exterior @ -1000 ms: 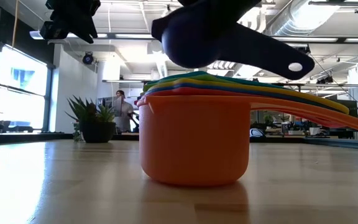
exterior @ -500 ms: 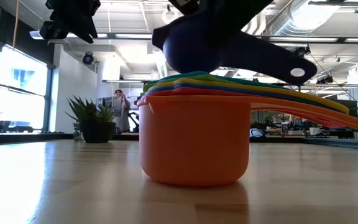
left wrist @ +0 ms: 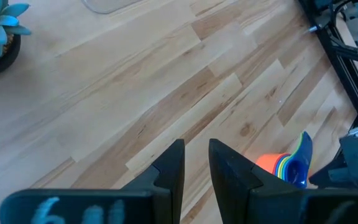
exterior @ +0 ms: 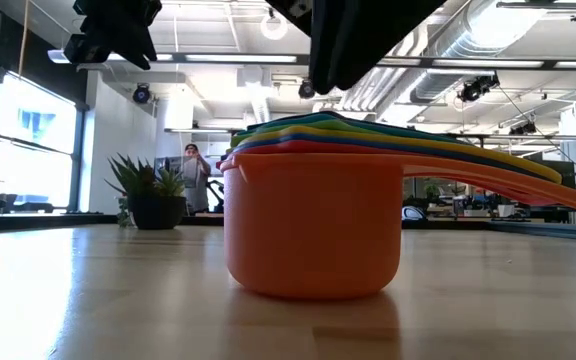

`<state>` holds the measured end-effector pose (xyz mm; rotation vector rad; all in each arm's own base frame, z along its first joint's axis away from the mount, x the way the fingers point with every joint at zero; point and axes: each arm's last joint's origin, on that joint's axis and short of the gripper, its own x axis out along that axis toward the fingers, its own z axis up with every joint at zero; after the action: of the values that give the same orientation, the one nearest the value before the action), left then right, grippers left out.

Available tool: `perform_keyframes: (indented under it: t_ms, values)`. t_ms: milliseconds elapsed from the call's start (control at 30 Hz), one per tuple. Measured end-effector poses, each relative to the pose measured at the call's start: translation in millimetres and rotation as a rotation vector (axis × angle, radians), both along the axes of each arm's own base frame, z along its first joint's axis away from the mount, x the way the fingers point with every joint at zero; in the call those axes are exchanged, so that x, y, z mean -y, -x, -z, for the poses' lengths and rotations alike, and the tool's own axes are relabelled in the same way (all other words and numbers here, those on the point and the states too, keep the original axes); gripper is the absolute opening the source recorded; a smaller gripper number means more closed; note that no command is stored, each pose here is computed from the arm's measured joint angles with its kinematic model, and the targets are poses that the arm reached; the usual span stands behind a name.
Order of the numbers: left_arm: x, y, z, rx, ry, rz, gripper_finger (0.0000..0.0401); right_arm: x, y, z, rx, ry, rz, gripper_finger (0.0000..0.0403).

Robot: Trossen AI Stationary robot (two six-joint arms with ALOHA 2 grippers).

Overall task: Nest measuring cups in basket
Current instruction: Move the stacked measuring cups to the center of the table

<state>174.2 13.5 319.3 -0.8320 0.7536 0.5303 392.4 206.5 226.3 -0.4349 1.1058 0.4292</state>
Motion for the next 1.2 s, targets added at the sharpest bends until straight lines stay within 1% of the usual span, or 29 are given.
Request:
perform_keyframes:
  t_ms: [167,300,467,600,800,867,967,1133,1200]
  values:
    - [1,0,0,-0.001,-0.003,0.009,0.0062,7,4,2,-0.041,0.050,0.162,0.0055]
    - [9,-1,0,-0.006,-0.018,0.074,0.0062,15,8,0,-0.065,0.077,0.285,0.0055]
    - [22,-3,2,-0.012,-0.019,0.145,0.0062,28,19,-14,-0.096,0.098,0.440,0.0055]
    - [34,-5,4,-0.027,-0.018,0.212,0.0062,39,30,-25,-0.116,0.143,0.580,0.0055]
    - [57,-15,14,-0.079,-0.019,0.316,0.0062,52,36,-27,-0.180,0.169,0.729,0.0055]
    - [65,-19,19,-0.099,-0.023,0.351,0.0062,55,37,-24,-0.189,0.165,0.773,0.0055]
    - [76,-23,26,-0.137,-0.030,0.396,0.0062,59,40,-13,-0.243,0.159,0.824,0.0055]
    - [91,-28,35,-0.184,-0.050,0.449,0.0062,56,56,15,-0.362,0.163,0.919,0.0055]
    - [96,-30,39,-0.201,-0.055,0.467,0.0062,51,62,23,-0.397,0.144,0.954,0.0055]
